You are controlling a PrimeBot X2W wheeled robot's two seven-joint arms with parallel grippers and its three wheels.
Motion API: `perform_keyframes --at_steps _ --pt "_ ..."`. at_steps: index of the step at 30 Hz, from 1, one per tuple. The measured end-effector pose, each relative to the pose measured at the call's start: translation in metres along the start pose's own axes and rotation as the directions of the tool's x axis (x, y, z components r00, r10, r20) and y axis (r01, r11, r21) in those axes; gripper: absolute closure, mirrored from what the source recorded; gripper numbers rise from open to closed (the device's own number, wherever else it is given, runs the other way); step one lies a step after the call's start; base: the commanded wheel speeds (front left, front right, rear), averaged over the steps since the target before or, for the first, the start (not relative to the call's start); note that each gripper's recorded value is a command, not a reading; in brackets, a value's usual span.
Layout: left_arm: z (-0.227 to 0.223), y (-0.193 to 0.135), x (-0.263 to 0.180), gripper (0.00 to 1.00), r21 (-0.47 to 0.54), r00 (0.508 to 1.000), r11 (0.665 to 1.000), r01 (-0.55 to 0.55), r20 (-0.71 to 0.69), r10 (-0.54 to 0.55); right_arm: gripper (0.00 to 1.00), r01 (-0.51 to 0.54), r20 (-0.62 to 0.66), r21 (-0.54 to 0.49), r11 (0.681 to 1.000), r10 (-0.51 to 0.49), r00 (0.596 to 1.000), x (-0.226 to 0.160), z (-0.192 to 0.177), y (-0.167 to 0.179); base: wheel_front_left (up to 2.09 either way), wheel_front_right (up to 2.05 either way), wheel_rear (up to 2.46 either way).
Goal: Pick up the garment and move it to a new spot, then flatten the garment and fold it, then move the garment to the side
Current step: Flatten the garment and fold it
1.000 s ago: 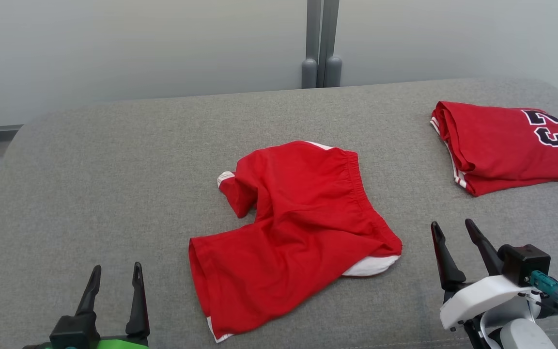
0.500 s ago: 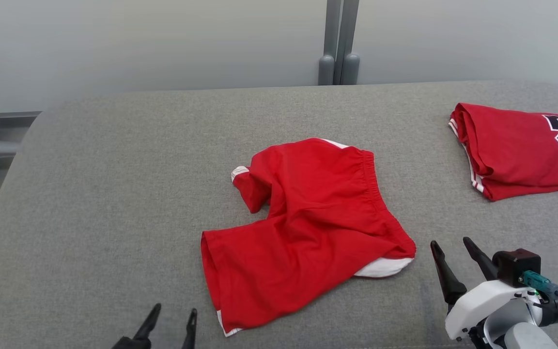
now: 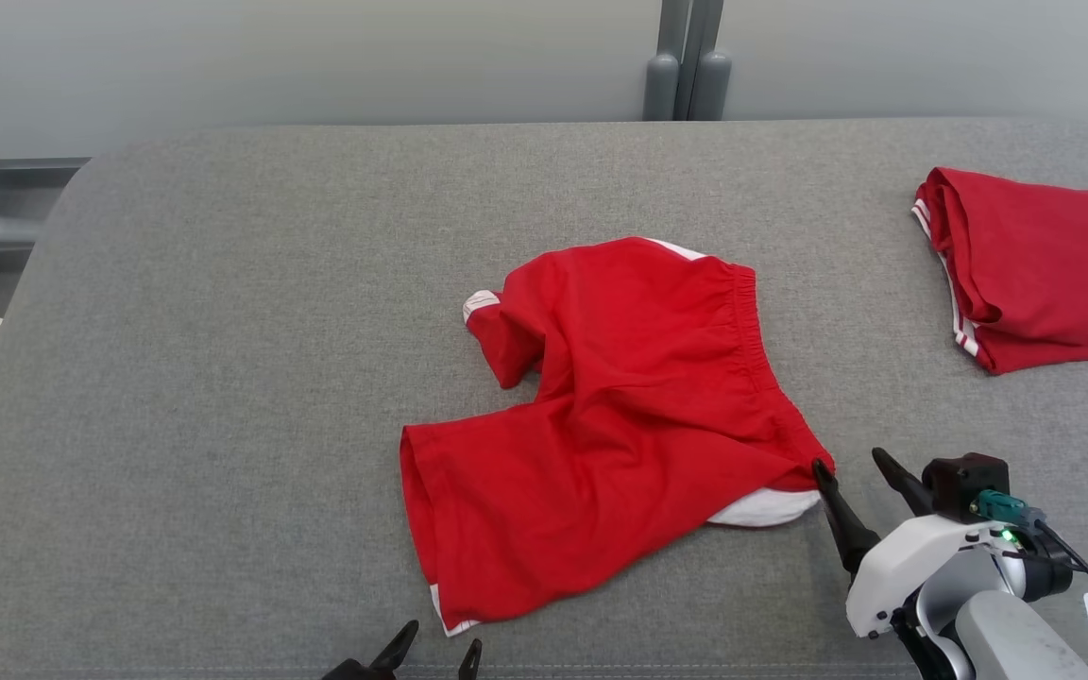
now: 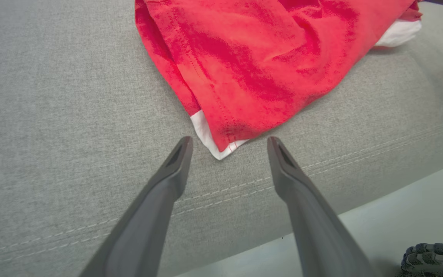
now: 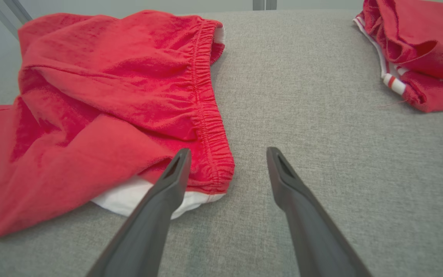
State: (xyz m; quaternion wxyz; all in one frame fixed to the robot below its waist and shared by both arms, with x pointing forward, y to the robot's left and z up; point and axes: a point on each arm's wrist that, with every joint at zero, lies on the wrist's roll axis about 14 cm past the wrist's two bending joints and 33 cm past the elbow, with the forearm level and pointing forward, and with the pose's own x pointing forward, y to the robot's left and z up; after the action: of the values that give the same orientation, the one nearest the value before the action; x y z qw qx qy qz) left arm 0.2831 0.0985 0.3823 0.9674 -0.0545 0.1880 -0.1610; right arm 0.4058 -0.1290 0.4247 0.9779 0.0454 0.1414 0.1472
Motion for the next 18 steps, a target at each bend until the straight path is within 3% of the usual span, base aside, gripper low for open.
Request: perform_keyframes --at_steps 18 --pt "-0.022 0.000 0.026 0.00 -0.011 0.995 0.999 0.034 -0.094 -0.035 0.00 -0.043 -0.149 0.024 0.999 0.046 0.988 0.020 -0.038 0.015 0.00 0.00 0.00"
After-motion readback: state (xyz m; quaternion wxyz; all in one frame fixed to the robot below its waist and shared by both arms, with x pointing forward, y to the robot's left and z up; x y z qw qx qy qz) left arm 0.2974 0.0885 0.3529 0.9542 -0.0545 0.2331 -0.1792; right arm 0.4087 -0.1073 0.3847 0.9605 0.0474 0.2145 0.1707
